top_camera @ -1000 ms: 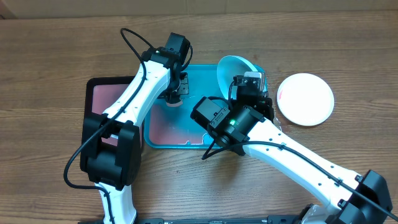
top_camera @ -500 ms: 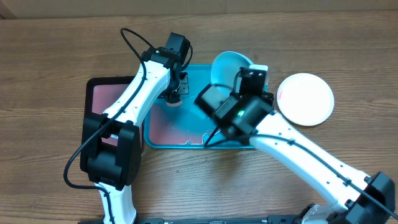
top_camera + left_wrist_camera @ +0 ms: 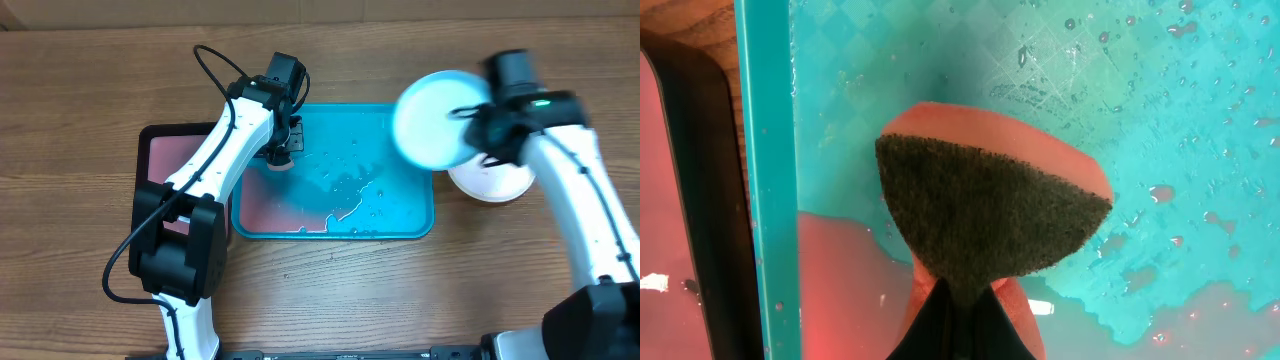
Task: Clean dirty plates on tray and stack at the side
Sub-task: 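Lay the light-blue plate on the plate stack and release it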
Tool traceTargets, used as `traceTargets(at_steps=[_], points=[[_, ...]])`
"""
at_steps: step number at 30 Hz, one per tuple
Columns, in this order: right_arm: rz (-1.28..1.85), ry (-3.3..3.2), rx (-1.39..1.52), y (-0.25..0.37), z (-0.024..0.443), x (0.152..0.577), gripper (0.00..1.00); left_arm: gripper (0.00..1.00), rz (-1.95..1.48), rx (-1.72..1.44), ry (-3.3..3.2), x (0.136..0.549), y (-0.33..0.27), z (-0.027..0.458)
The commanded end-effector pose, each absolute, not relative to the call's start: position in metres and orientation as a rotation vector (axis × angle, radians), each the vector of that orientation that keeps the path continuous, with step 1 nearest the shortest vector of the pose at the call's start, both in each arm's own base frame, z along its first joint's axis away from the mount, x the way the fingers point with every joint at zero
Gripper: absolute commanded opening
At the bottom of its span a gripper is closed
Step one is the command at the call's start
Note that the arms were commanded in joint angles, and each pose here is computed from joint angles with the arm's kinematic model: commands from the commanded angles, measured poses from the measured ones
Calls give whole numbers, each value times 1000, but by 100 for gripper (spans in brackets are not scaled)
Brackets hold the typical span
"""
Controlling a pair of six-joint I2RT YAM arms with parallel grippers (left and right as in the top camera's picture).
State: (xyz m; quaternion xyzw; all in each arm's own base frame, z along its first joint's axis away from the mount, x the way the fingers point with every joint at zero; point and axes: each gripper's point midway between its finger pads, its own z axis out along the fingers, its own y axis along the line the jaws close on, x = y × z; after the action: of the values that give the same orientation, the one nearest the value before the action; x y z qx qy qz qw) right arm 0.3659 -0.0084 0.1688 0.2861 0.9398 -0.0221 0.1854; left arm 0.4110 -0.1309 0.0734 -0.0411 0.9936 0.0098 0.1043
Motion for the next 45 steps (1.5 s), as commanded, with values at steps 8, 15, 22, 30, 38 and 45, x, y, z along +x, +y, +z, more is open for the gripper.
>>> traceTargets(at_steps=[8,15,22,30,38,45], points=[[45,2634,1187,-103,101,347,4,4,11,-141,2930,412,-136,72],[29,2664,1261,-112,56,330,4,4,12,-141,2931,412,-136,74],[127,2669,1192,-103,63,341,79,4,81,-147,2948,408,-128,110],[336,2721,897,-64,120,373,92,4,214,-282,2892,389,-101,180],[382,2788,595,0,127,385,99,5,477,-547,2870,362,-46,190],[407,2810,416,46,128,387,99,4,460,-753,2829,377,-4,153]])
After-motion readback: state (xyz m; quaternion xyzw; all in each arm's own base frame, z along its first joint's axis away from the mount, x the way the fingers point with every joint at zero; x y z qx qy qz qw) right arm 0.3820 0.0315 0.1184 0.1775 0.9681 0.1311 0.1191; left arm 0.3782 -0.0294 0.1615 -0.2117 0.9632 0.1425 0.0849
